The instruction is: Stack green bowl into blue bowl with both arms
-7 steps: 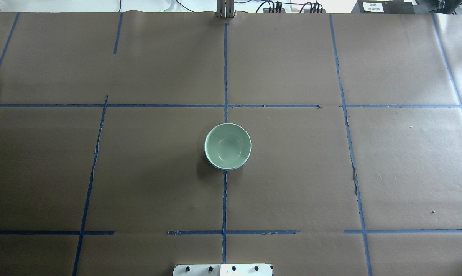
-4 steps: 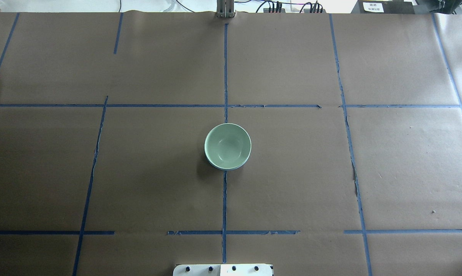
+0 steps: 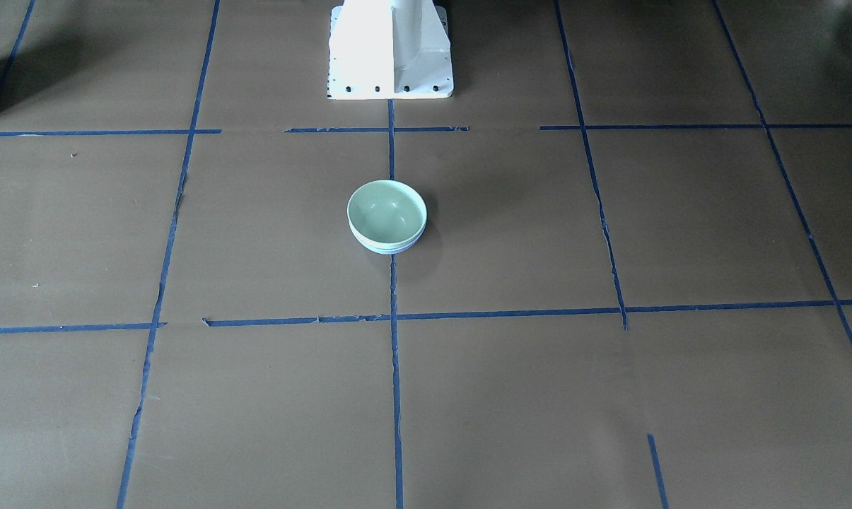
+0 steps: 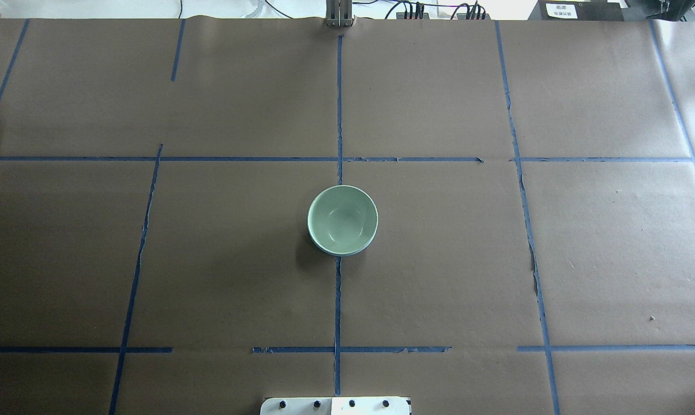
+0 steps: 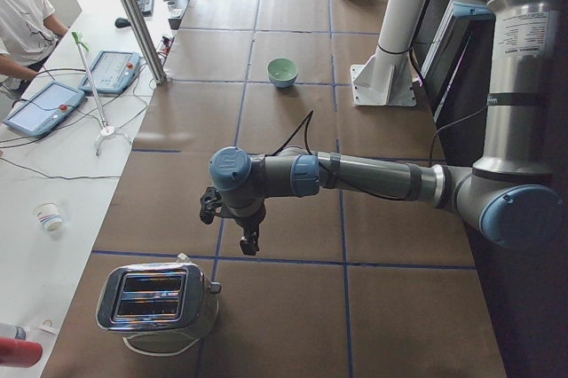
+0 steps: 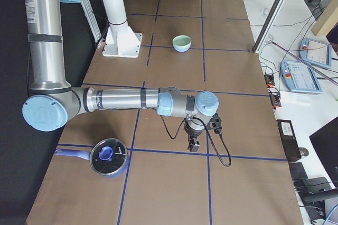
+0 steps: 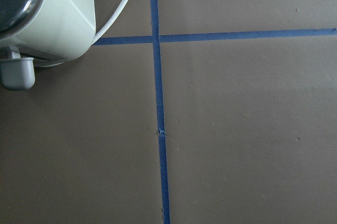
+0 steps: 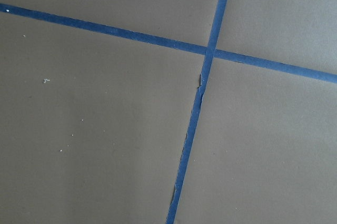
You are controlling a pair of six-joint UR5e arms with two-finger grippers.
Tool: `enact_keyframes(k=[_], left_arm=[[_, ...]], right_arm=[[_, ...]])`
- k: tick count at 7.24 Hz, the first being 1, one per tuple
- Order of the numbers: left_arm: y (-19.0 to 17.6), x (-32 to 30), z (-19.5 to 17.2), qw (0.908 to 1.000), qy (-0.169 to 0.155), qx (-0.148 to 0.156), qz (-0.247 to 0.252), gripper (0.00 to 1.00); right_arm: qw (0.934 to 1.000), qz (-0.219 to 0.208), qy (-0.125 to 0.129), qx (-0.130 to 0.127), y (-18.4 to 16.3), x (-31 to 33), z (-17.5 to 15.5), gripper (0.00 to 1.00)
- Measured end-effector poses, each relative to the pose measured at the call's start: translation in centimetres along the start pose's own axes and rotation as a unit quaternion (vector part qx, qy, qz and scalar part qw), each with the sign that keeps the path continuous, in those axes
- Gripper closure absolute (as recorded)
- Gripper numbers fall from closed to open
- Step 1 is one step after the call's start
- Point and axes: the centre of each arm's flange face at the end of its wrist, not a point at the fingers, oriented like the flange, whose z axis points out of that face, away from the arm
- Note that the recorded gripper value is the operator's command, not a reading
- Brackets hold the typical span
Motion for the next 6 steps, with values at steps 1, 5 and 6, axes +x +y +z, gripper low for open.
enact_keyframes(k=[1,5,6], left_arm=[[-0.1,-0.2,0.0,0.9999,-0.014,0.003,0.007,0.0],[1.0,-0.6,0.5,0.9998,-0.018,0.007,0.011,0.0],[1.1,-0.5,0.4,0.9998,-0.017,0.008,0.011,0.0]], right_arm=[[1.0,-0.006,0.002,0.006,-0.1,0.0,-0.1,0.0],[0.9997,-0.015,0.005,0.016,-0.1,0.1,0.1,0.0],[0.9998,-0.014,0.005,0.016,-0.1,0.2,0.2,0.0]])
